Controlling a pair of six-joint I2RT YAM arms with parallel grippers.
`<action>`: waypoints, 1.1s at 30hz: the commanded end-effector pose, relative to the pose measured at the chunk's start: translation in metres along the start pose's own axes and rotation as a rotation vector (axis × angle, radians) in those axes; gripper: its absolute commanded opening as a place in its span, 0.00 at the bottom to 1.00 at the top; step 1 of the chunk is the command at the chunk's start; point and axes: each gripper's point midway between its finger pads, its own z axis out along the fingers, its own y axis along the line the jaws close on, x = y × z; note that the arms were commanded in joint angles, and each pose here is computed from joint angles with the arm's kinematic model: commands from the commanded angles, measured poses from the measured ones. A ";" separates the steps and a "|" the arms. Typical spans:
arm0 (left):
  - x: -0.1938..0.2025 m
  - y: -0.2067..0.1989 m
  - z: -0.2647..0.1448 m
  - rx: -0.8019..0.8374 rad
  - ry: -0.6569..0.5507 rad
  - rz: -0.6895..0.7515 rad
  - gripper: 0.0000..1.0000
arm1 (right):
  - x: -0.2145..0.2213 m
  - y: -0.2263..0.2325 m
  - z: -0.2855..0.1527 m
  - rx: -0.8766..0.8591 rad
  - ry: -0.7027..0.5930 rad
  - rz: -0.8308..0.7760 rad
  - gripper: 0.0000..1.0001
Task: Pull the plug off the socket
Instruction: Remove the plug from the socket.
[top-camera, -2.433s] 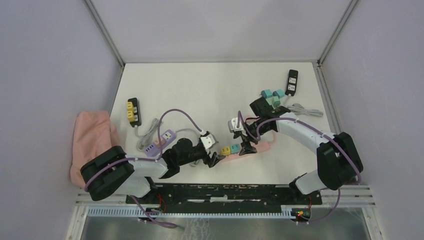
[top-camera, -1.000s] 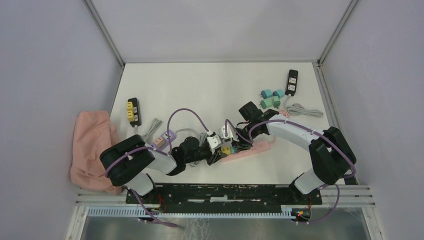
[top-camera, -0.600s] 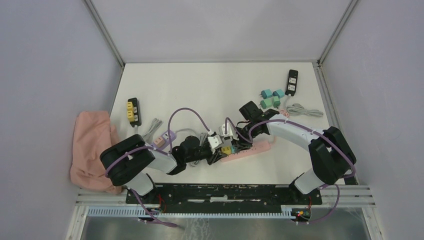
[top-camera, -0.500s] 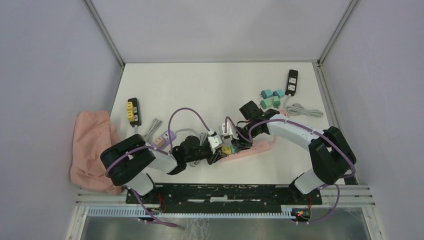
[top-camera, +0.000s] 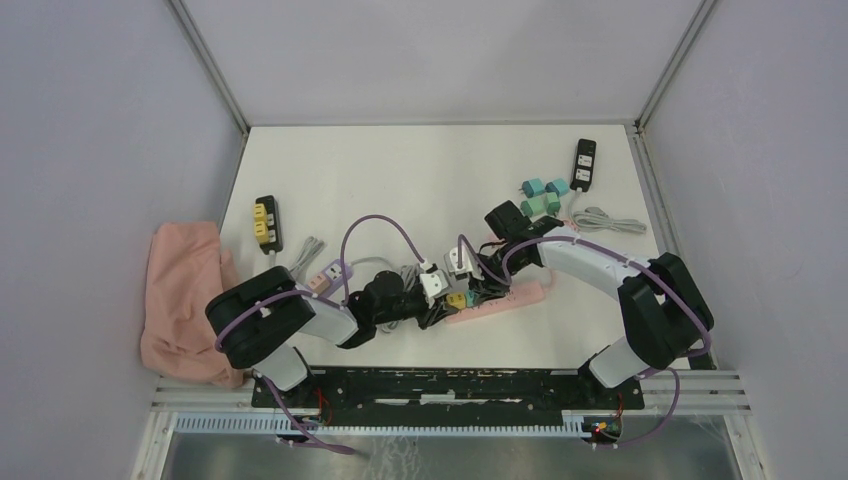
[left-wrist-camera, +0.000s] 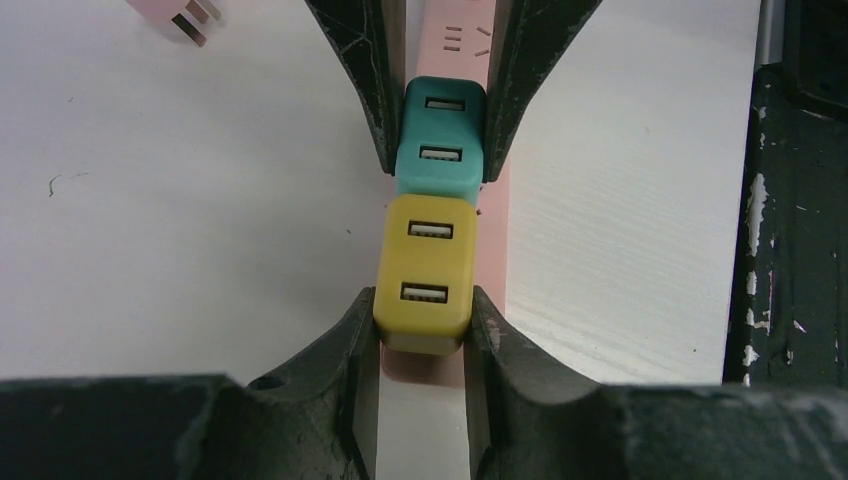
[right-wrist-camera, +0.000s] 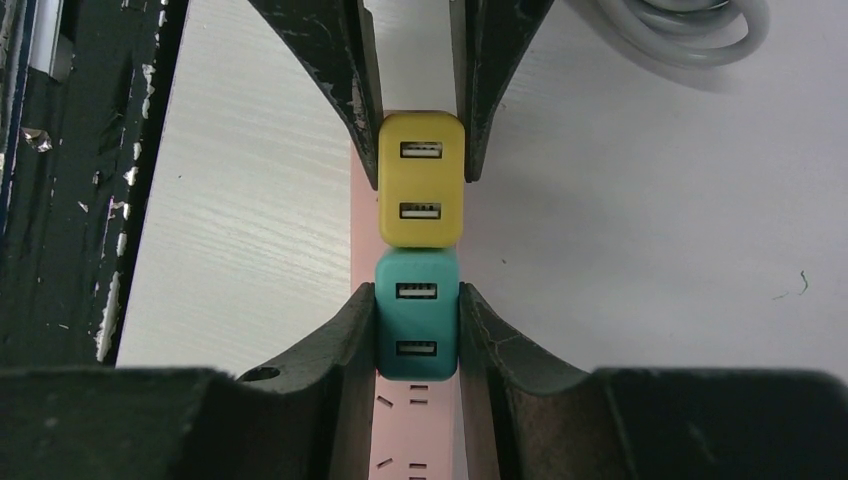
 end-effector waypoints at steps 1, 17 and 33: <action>0.001 0.000 0.002 0.013 0.002 0.036 0.03 | -0.033 0.003 0.008 -0.027 -0.089 0.041 0.00; 0.002 -0.001 0.003 0.018 0.005 0.037 0.03 | -0.007 0.007 -0.009 -0.044 -0.014 -0.037 0.00; 0.004 -0.001 0.002 0.015 0.005 0.036 0.03 | 0.011 -0.017 -0.031 0.041 0.019 0.051 0.00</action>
